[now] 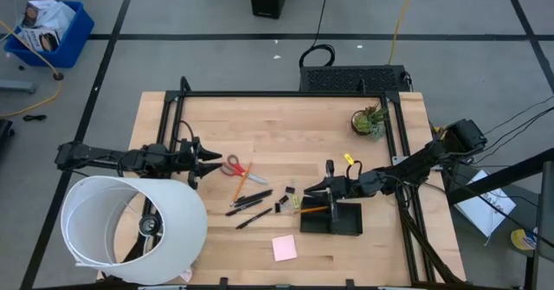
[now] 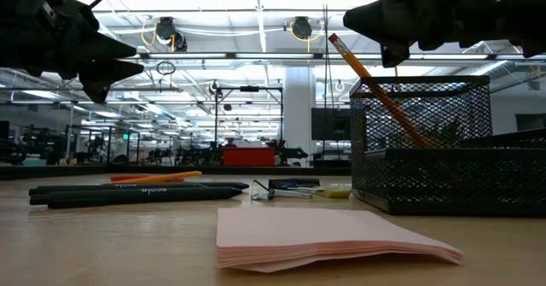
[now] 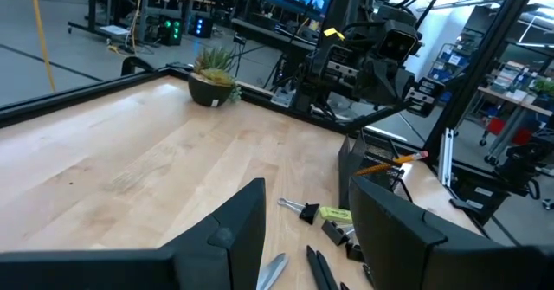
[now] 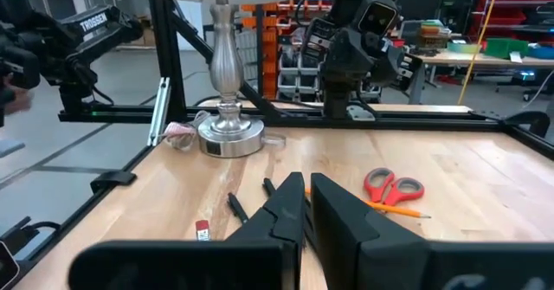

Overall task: Pick and place office supplies into organizer
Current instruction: Put the yellow pencil into the black desk organizer

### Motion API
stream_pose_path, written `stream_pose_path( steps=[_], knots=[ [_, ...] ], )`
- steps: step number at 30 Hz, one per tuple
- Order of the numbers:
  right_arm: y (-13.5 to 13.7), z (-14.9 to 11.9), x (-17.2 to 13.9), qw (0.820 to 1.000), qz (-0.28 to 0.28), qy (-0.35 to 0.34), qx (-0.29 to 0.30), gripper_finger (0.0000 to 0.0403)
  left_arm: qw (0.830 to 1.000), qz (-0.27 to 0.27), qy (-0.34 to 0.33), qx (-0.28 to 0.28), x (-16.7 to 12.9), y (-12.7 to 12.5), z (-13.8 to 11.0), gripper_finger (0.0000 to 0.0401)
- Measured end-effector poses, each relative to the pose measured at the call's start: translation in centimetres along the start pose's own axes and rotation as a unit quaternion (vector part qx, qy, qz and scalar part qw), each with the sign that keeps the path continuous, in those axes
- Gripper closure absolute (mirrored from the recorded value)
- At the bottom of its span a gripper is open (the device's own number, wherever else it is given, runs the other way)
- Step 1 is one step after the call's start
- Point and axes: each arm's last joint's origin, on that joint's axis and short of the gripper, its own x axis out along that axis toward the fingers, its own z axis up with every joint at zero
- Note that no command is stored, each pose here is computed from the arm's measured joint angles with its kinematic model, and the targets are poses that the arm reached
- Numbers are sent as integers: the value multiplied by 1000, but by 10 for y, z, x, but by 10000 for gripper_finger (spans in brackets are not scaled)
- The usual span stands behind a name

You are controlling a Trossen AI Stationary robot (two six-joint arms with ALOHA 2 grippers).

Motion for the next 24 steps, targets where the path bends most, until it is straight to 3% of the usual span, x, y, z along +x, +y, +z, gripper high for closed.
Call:
stream_pose_path(
  steps=[4, 13, 19, 24],
  knots=[
    [0, 0, 0, 1000, 0, 1, 0, 385, 1000, -1, -2, -4, 0, 0, 0, 231],
    [0, 0, 0, 1000, 0, 0, 0, 385, 997, 0, 14, -79, 0, 0, -2, 231],
    [0, 0, 0, 1000, 0, 1, 0, 385, 980, 89, 62, -165, 2, 8, -17, 231],
    [0, 0, 0, 1000, 0, 1, 0, 385, 977, 83, 76, -180, 10, 7, -19, 231]
  ],
)
